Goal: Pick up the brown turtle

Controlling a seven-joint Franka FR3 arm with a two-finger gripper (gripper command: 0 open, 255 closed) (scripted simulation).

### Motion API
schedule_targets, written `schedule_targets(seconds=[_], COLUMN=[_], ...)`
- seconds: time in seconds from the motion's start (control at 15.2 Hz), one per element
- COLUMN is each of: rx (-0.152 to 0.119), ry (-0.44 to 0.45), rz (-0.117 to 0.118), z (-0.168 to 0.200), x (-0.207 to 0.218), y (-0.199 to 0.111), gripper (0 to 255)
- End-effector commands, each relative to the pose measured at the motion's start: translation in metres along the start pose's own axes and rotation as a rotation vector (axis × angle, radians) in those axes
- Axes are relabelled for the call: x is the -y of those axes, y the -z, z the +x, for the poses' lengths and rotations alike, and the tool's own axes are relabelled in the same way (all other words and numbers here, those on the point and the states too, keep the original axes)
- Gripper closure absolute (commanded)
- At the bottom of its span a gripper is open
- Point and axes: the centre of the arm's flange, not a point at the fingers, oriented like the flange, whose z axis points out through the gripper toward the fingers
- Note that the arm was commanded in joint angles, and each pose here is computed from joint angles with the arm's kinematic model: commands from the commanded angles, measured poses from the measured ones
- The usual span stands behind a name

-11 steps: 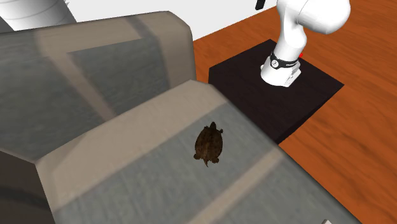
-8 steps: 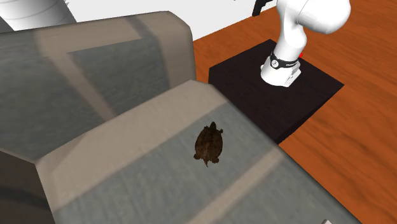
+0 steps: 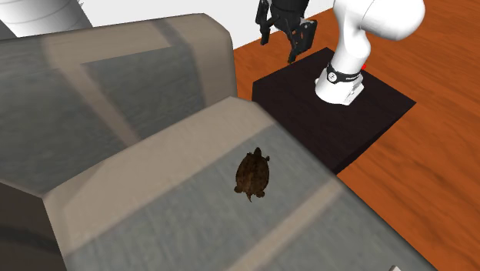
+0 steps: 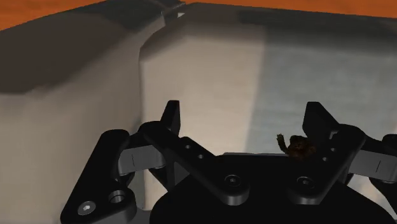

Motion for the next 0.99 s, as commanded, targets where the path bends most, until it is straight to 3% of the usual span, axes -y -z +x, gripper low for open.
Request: schedule_targets(seconds=[0.0, 0.92], rx=[-0.029, -0.194], ry=[0.061, 0.474], rz=[0.004, 0.032], z=[0.012, 0.103], x=[0.007, 0.081], y=[-0.014, -0.134], gripper=[0, 0])
